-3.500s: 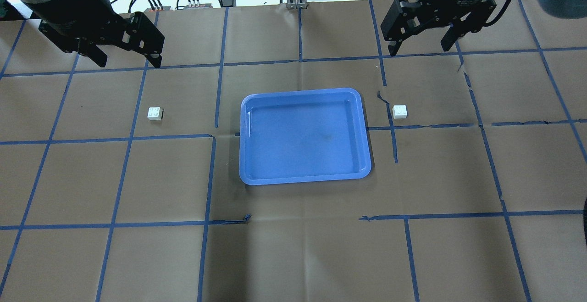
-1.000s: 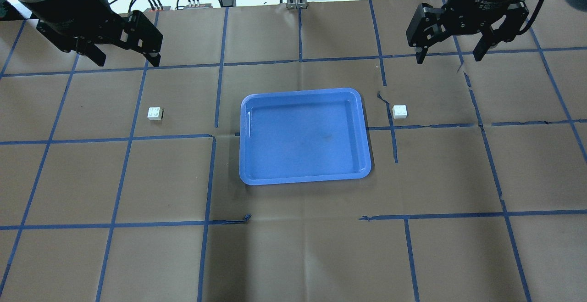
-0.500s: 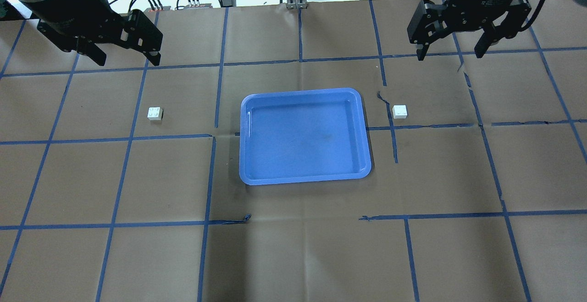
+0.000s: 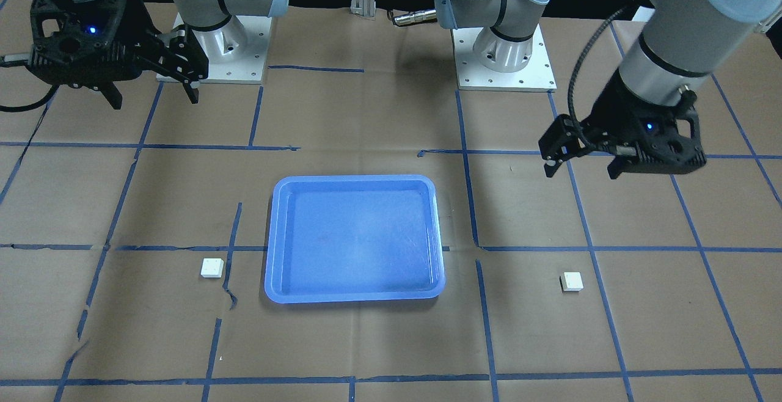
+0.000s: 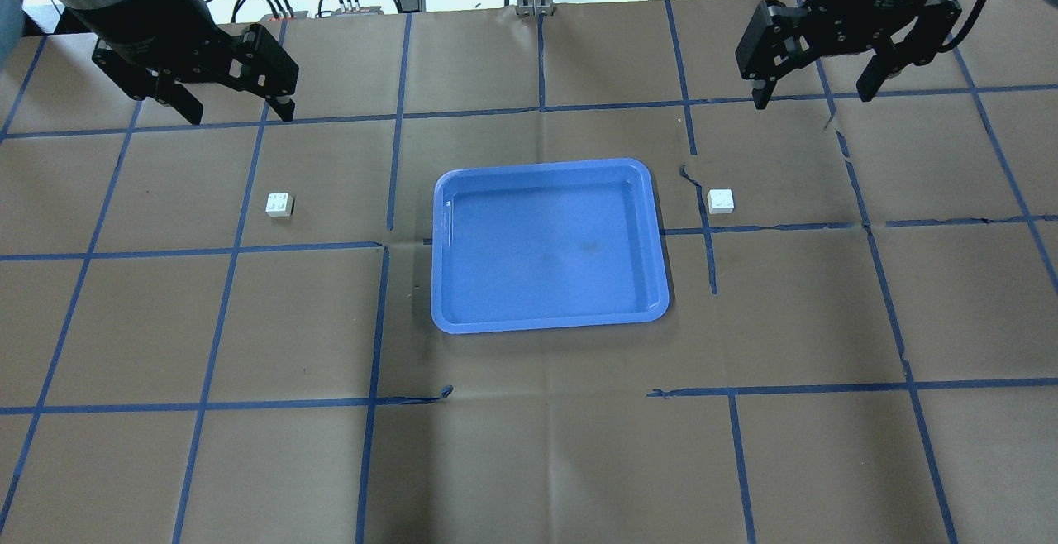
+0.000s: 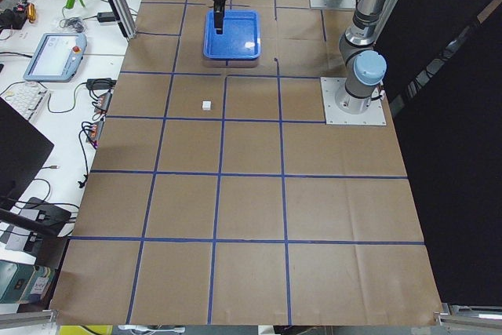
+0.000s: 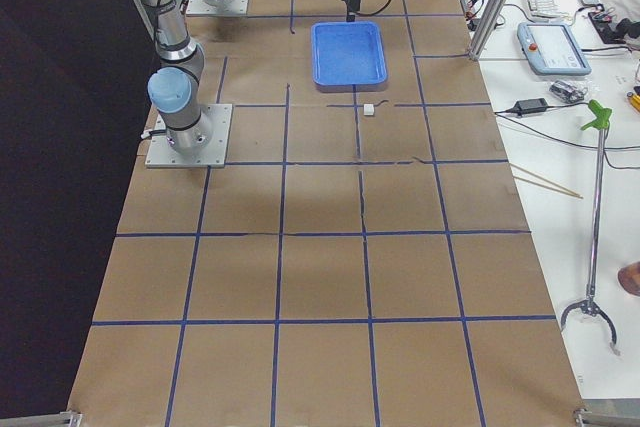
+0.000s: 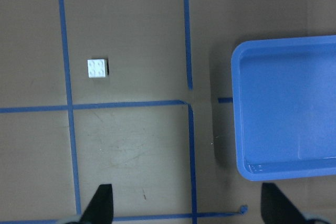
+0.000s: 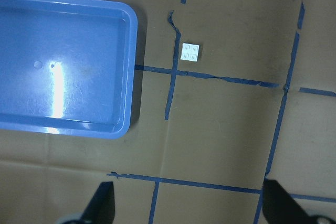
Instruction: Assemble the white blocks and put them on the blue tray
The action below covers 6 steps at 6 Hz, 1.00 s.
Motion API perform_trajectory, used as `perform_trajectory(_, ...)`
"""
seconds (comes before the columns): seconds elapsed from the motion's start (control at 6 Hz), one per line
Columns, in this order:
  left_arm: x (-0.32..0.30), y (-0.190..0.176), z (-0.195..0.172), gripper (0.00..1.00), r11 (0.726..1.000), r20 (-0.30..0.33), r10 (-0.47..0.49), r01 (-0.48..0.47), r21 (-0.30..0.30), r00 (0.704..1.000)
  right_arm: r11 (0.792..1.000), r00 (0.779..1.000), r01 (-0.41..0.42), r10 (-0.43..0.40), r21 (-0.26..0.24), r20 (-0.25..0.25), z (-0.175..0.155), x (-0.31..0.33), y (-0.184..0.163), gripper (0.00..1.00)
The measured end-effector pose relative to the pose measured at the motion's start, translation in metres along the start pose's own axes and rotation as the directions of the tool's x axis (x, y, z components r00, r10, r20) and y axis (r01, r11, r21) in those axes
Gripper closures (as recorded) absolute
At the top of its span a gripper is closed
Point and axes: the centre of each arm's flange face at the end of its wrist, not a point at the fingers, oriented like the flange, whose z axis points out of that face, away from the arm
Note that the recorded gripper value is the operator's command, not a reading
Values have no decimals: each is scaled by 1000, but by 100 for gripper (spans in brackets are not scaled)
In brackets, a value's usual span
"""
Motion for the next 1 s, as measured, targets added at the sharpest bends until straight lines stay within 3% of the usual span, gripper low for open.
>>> perform_trajectory(0.33,-54,-46,90,1,997,-4,69,-69,-15,998,980,980,198,-198,-7,0,3,1,-1,0)
perform_trajectory(0.5,-78,-49,138,2,997,-6,78,-79,-19,997,954,954,298,-298,-8,0,6,1,-3,0)
perform_trajectory(0.83,-96,-36,217,3,996,10,88,-88,17,996,873,873,488,-488,-2,-5,10,5,-11,0)
perform_trajectory(1.0,-99,-37,239,3,995,18,90,-91,37,996,801,801,599,-599,-1,-2,17,9,-18,0)
